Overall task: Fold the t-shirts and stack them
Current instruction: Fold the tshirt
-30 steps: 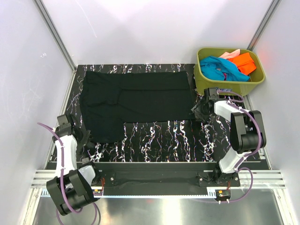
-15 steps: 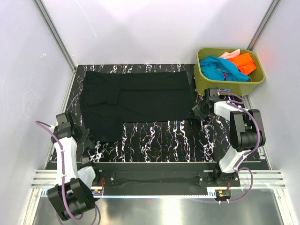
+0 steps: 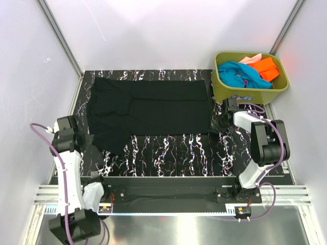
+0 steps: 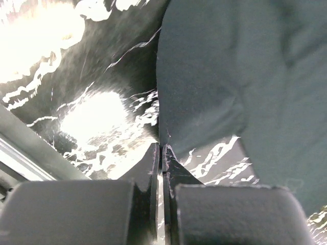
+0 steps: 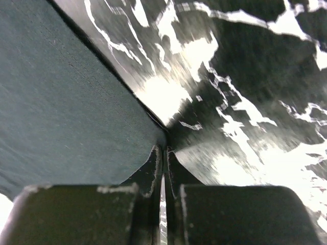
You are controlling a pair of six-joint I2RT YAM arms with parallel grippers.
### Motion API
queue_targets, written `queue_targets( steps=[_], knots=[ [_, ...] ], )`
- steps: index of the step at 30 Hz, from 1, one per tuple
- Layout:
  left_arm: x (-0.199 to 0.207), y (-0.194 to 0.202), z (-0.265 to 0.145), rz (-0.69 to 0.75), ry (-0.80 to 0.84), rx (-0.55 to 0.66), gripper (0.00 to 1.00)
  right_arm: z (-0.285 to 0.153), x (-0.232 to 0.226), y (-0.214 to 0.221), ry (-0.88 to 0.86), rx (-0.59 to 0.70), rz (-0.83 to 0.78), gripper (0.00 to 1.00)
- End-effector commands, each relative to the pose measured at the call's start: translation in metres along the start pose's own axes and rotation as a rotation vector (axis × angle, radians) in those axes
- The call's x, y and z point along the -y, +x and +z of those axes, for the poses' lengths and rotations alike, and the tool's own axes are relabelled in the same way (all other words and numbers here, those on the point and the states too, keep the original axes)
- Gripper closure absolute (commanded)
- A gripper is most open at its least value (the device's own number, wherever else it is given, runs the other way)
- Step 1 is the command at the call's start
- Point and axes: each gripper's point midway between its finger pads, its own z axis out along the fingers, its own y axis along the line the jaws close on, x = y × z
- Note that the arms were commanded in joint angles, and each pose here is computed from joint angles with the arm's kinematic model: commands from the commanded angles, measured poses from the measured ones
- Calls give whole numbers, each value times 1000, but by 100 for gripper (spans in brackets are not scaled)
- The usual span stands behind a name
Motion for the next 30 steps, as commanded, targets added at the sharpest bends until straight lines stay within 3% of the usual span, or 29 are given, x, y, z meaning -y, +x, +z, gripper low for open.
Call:
queue_targets(
  steps=[1,10,17,30],
  knots=[
    [8,-26,-28,22,7,117,100,-17,13,15,51,-53,-104,99],
    [75,-49,-20,88,189,99,100,-28,-21,-12,7,-16,-259,99],
    [170,-89,-28,174,343,185,100,-30,-56,-47,-1,38,-327,99],
    [268,-135,21,207,401,181,100,-22,-98,-90,26,69,-449,96]
  ],
)
